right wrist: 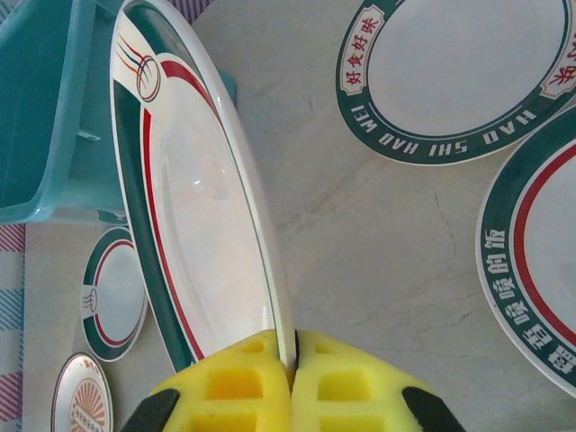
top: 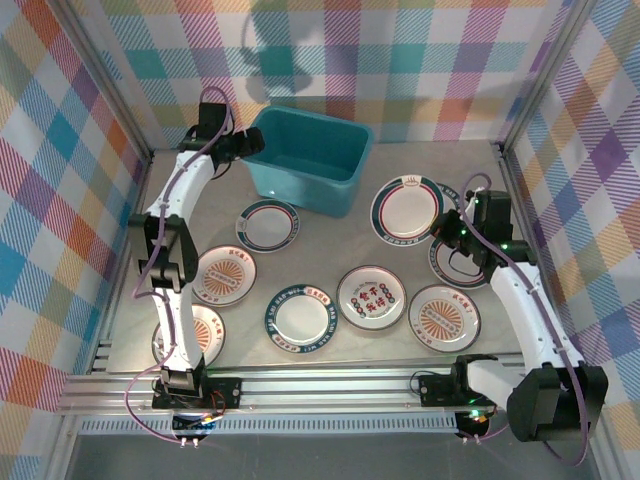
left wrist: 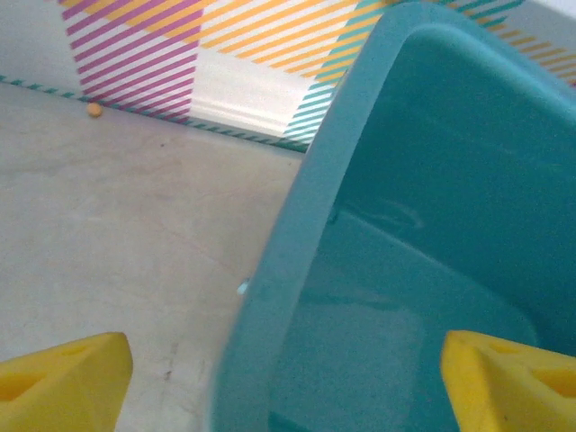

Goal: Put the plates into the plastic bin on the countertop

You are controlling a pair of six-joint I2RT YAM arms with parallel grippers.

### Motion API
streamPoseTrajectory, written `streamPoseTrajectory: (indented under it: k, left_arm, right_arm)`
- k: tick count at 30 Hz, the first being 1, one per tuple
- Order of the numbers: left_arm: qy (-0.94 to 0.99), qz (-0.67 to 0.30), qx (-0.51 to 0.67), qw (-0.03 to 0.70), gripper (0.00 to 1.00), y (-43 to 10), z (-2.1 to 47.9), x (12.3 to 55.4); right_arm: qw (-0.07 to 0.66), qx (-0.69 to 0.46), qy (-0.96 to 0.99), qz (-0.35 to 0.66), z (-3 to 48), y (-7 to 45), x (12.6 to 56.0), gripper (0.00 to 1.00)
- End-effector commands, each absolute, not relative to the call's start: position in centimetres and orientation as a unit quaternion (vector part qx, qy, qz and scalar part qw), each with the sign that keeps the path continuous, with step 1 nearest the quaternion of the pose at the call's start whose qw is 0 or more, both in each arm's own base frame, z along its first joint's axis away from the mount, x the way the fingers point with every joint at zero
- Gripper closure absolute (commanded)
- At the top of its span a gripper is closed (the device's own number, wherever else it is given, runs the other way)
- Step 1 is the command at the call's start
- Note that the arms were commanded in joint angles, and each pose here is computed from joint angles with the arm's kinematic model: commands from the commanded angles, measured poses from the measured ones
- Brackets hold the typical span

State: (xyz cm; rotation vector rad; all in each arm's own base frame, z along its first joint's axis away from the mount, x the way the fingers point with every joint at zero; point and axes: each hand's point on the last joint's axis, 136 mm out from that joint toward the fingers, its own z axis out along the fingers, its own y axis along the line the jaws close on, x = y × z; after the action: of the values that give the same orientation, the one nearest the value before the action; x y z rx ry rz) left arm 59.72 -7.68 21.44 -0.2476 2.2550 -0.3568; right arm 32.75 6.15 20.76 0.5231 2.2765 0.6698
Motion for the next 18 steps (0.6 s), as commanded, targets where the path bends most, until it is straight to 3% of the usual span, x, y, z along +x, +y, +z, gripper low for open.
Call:
streamPoseTrajectory:
  k: [1, 11, 18]
  left_arm:
    - [0.892, -0.184, -0.092, 0.402, 0.18, -8.9, 22.2, 60.2]
    - [0.891, -0.236, -0.135, 0.363, 0.39, -12.0, 20.4, 58.3]
    - [0.876, -0.251, -0.186, 0.366, 0.46, -13.6, 20.4, 55.4]
  right_arm:
    - [0.378, 0.205, 0.863, 0.267, 23.4, 5.9, 32.8, 1.0]
    - [0.394, 0.22, 0.852, 0.265, 24.5, 5.3, 31.7, 1.0]
    - [0.452, 0.223, 0.831, 0.237, 28.2, 3.6, 30.1, 1.0]
